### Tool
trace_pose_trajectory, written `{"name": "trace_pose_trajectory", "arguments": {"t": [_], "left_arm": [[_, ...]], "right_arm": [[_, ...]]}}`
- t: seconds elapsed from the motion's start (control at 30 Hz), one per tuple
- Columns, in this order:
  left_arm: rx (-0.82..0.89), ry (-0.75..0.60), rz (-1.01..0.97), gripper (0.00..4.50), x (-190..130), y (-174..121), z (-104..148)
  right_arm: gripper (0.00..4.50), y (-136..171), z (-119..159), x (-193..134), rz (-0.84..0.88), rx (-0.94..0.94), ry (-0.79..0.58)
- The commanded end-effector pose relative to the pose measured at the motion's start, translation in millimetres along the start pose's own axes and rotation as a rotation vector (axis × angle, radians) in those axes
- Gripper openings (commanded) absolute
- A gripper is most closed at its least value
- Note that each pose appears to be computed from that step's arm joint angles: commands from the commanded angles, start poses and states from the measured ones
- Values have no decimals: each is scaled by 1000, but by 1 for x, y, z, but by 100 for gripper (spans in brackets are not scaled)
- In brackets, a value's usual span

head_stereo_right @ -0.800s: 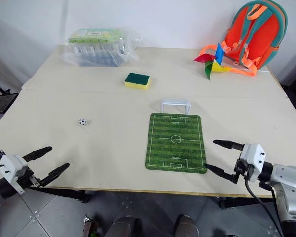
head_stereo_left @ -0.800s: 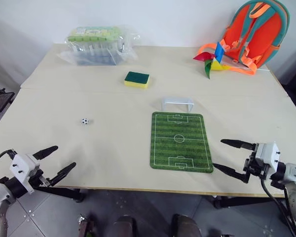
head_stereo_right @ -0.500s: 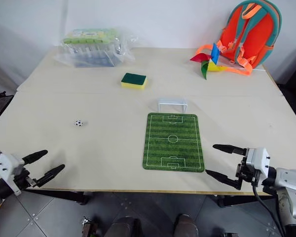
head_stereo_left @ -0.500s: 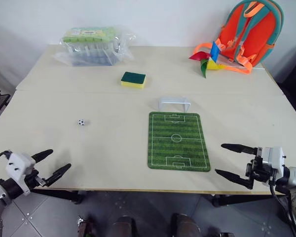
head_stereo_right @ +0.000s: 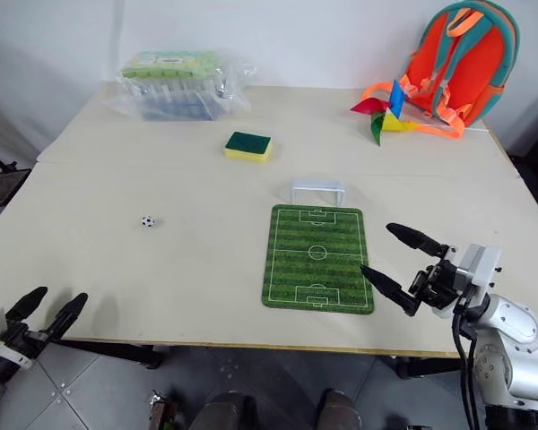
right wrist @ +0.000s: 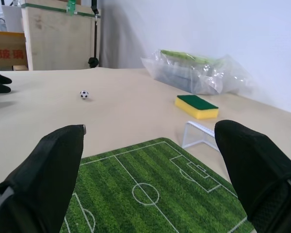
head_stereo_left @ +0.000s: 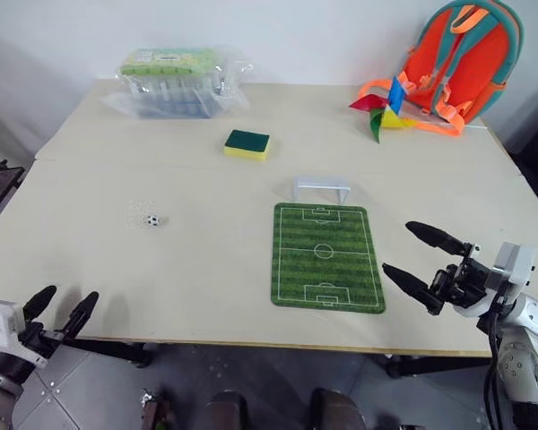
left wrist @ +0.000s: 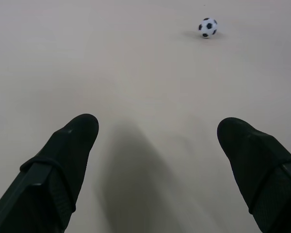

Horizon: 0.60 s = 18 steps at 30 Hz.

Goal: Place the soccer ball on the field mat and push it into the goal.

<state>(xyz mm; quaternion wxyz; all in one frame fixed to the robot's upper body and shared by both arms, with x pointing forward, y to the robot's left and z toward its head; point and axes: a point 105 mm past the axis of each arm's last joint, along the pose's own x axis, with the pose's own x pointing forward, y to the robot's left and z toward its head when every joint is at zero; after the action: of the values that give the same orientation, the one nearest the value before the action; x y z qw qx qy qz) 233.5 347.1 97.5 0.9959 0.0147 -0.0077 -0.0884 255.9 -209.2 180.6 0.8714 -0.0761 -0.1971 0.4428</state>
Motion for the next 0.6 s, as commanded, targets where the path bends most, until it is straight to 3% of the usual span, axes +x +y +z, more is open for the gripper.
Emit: {"name": "trace_pose_trajectory", "arguments": {"t": [0.03,0.3,0.6], "left_arm": [[39,-73,-46,449,34,-12,29],[-2,-44,-17,449,123,-25,43],[-9,31,-25,449,162,-41,31]], "right_arm": [[450,-2,10,1,12,-63,-8],[450,-4,5,-3,-1,-63,18],[450,1,3,-4,-24,-53,22]]}}
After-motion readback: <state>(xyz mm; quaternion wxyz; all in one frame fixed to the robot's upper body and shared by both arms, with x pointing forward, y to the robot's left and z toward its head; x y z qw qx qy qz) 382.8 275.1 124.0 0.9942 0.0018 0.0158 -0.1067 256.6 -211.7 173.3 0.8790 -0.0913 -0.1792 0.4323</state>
